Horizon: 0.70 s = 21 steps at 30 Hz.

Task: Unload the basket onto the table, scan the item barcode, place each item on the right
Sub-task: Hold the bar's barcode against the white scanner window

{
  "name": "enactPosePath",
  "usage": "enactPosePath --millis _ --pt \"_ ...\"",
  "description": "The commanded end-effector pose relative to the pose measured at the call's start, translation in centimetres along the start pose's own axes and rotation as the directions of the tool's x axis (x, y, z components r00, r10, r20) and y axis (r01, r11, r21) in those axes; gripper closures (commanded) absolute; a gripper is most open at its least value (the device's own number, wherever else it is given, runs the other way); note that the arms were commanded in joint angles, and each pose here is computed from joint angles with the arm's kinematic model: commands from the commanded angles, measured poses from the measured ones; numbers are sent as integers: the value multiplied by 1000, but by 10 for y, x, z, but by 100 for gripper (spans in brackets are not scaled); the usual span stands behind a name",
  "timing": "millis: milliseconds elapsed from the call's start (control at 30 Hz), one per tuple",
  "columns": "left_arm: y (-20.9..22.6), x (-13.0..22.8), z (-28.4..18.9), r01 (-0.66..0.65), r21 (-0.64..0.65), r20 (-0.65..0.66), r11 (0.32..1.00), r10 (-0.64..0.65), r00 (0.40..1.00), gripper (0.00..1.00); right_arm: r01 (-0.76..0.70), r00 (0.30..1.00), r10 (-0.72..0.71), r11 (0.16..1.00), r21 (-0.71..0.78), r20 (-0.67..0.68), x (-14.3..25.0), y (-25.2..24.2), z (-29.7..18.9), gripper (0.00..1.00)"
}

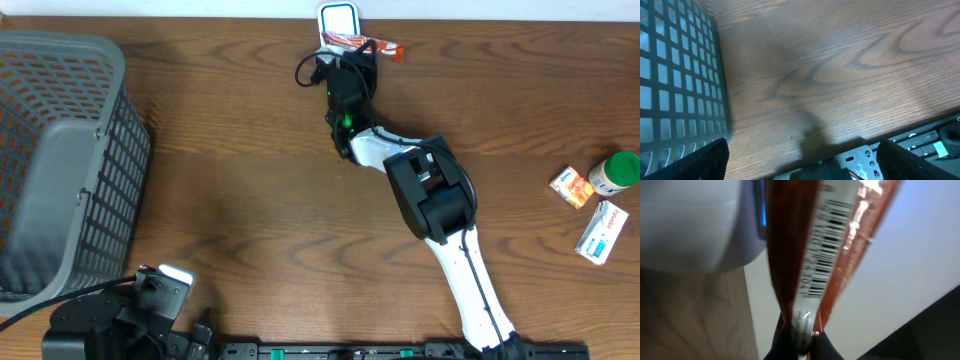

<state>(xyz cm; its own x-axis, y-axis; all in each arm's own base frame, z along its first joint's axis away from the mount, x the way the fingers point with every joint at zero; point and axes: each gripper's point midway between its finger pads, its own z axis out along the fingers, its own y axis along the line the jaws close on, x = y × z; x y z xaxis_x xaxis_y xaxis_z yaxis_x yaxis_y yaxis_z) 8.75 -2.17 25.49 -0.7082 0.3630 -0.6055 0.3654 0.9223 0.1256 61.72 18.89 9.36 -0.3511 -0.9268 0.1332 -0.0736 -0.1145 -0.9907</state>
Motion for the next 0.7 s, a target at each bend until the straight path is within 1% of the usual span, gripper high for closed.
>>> enactPosePath --millis 0,167,300,400,600,667 --pt "0 0 -2 -8 -3 5 1000 8 1000 5 109 994 -109 994 7 21 -1 -4 5 99" --pt "0 0 -2 -8 -3 5 1000 8 1000 5 186 980 -184 982 -19 70 -6 6 8 99" --pt "0 0 -2 -8 -3 5 1000 8 1000 5 233 970 -228 970 -61 83 -5 20 9 99" --pt "0 0 -2 -8 -4 5 1000 8 1000 5 300 951 -289 948 -103 109 -4 34 10 99" --pt "14 5 -2 -8 -85 -23 996 6 1000 5 390 918 -376 914 -114 126 -3 41 9 99" --pt "15 5 -2 -9 -87 -24 996 7 1000 5 409 909 -395 906 -110 130 -4 40 9 99"
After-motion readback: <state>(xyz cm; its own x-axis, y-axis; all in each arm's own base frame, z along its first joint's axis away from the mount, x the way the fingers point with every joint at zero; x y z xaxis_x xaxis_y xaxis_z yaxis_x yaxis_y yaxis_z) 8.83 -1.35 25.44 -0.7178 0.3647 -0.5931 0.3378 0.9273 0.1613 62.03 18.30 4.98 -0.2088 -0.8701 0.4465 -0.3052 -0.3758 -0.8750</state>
